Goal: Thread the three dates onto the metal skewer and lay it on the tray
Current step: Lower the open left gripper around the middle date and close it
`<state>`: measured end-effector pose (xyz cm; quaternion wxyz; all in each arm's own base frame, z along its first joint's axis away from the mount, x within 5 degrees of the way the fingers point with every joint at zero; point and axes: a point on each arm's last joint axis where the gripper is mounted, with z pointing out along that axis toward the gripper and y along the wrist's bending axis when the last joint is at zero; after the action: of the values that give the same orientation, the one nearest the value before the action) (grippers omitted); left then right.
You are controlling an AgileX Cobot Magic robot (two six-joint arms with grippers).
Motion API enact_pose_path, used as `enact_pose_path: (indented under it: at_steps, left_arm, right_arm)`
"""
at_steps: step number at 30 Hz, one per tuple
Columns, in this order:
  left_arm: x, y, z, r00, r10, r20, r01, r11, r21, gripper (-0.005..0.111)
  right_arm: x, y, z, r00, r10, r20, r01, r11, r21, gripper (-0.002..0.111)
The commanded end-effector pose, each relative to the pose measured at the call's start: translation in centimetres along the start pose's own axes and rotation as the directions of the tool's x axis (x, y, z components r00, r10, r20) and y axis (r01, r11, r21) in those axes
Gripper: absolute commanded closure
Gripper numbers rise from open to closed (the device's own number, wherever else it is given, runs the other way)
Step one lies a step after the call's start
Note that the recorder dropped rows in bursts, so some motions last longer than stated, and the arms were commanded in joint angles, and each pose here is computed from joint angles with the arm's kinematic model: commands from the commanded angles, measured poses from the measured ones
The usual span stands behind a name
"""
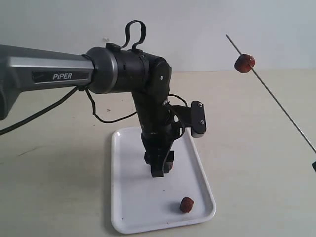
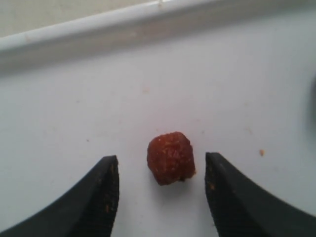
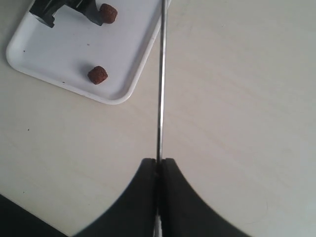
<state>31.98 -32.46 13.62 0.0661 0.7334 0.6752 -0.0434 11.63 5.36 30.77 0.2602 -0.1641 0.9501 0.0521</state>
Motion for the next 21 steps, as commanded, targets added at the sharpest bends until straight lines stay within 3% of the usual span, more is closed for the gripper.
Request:
enact_pose_path:
  at_steps: [1,21]
  left_arm:
    - [-0.2,0.0,0.0,1.000,0.008,0.006,-0.008,1.000,-0.008,0.054]
    - [-0.7,-0.8,1.2,0.999,0.046,-0.011,-0.046,0.998,0.030,0.054]
  right_arm:
    - [0.0,-0.1,0.1,1.000,-0.011,0.002,0.011,1.000,0.012,0.108]
    - [0.0,-0.3,0.1,1.000,-0.019,0.004,0.018,0.999,0.026,0.108]
